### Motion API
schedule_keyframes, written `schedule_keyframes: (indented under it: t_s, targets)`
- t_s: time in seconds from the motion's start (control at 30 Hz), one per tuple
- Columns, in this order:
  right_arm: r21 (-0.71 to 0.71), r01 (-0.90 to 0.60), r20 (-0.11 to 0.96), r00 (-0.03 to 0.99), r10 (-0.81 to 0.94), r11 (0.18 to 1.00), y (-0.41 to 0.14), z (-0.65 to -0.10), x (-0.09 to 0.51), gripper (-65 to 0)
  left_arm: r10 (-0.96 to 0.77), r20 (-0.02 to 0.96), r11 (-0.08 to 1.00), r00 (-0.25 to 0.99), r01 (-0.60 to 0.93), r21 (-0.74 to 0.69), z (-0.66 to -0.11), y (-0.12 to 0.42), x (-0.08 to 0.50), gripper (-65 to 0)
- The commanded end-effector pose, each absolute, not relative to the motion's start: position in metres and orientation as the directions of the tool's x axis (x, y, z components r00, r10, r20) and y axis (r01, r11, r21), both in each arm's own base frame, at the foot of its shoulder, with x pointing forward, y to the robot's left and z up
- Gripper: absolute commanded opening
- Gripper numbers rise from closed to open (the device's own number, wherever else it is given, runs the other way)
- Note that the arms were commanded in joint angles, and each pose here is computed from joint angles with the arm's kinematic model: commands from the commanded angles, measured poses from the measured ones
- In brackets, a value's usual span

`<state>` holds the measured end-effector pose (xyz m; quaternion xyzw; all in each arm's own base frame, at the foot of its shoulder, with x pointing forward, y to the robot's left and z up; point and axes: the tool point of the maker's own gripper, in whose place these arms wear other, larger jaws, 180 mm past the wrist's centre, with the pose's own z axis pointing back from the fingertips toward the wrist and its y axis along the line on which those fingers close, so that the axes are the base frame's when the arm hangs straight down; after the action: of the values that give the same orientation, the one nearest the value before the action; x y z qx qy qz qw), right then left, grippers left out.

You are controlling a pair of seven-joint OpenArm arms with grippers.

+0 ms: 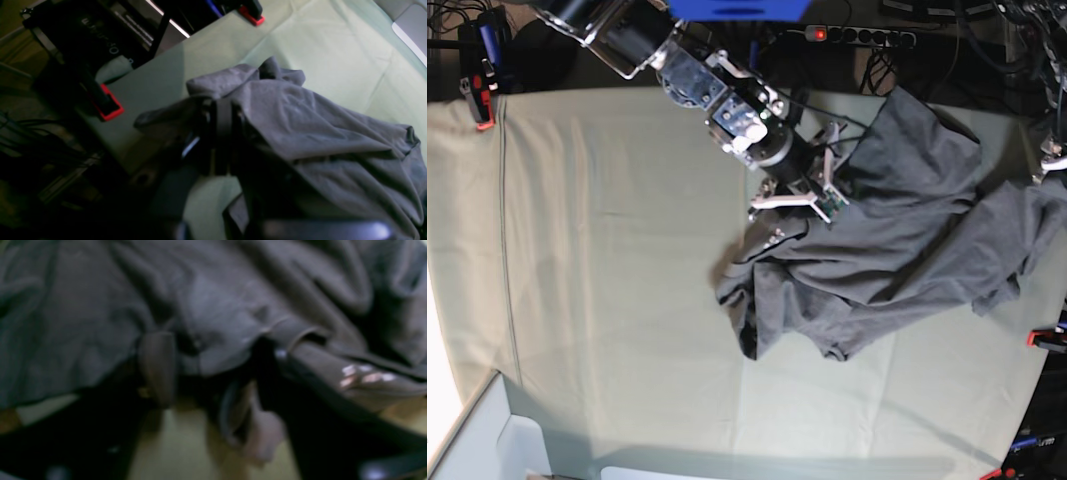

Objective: Layout the t-shirt on the table in an organized manner, then fold the t-shirt properly
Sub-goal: 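Lift the t-shirt high with both grippers and shake it out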

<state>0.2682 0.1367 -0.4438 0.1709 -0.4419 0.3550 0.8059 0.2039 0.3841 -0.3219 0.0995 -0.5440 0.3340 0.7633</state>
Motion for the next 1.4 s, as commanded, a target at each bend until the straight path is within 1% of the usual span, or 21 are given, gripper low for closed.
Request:
schedule_keyframes:
  t_s: [0.0,0.03,0.1,0.23,0.3,0.43,0.53,0.6,0.73,0.83,0.97,1.13,1.2,1.37]
  targets:
    - [-0.044,-0.727,0.865,0.316,0.391,0.685,0.147,-0.427,0.278,-45.4,0.366,0.918,0.765,0.151,-0.61,-0.205,-0.307,0.389,0.207,-64.8]
    - [-0.047,-0.727,0.865,0.314,0.392,0.685,0.146,-0.426,0.279,-52.8,0.366,0.919,0.765,0.148,-0.61,-0.206,-0.307,0.389,0.208,-64.8]
    - [-0.046,-0.726,0.866,0.313,0.389,0.687,0.147,-0.425,0.28,-65.0,0.366,0.92,0.765,0.142,-0.608,-0.21,-0.305,0.389,0.21,-64.8]
    - [-0.032,-0.722,0.875,0.314,0.368,0.692,0.145,-0.42,0.274,-65.0,0.365,0.922,0.765,0.127,-0.605,-0.22,-0.3,0.389,0.215,-64.8]
    - [-0.041,-0.72,0.886,0.295,0.359,0.692,0.136,-0.412,0.271,-65.0,0.361,0.925,0.767,0.119,-0.601,-0.222,-0.297,0.389,0.217,-64.8]
    - [-0.054,-0.718,0.922,0.23,0.31,0.694,0.123,-0.379,0.264,-65.0,0.339,0.936,0.778,0.094,-0.588,-0.223,-0.284,0.389,0.221,-64.8]
    - [-0.054,-0.69,0.946,0.196,0.258,0.722,0.106,-0.352,0.265,-65.0,0.303,0.952,0.797,0.049,-0.56,-0.225,-0.259,0.384,0.232,-64.8]
    - [-0.052,-0.654,0.959,0.177,0.219,0.755,0.091,-0.333,0.272,-65.0,0.285,0.958,0.808,0.025,-0.544,-0.226,-0.246,0.381,0.236,-64.8]
    - [-0.064,-0.585,0.981,0.11,0.158,0.808,0.062,-0.293,0.285,-65.0,0.235,0.97,0.834,-0.058,-0.501,-0.231,-0.208,0.376,0.254,-64.8]
    - [-0.084,-0.537,0.991,0.041,0.125,0.84,0.044,-0.261,0.298,-65.0,0.214,0.963,0.845,-0.164,-0.464,-0.267,-0.173,0.374,0.273,-64.8]
    - [-0.104,-0.455,0.995,-0.05,0.091,0.884,0.016,-0.221,0.316,-65.0,0.166,0.945,0.882,-0.283,-0.386,-0.271,-0.119,0.366,0.302,-64.8]
    - [-0.135,-0.363,0.982,-0.172,0.077,0.922,-0.014,-0.173,0.337,-65.0,0.114,0.909,0.939,-0.4,-0.256,-0.231,-0.051,0.342,0.34,-64.8]
    - [-0.127,-0.327,0.976,-0.209,0.059,0.937,-0.023,-0.156,0.343,-65.0,0.101,0.892,0.955,-0.44,-0.209,-0.211,-0.026,0.33,0.35,-64.8]
    - [-0.135,-0.228,0.948,-0.314,0.058,0.964,-0.051,-0.114,0.363,-65.0,0.083,0.862,0.986,-0.5,-0.082,-0.142,0.018,0.288,0.373,-64.8]
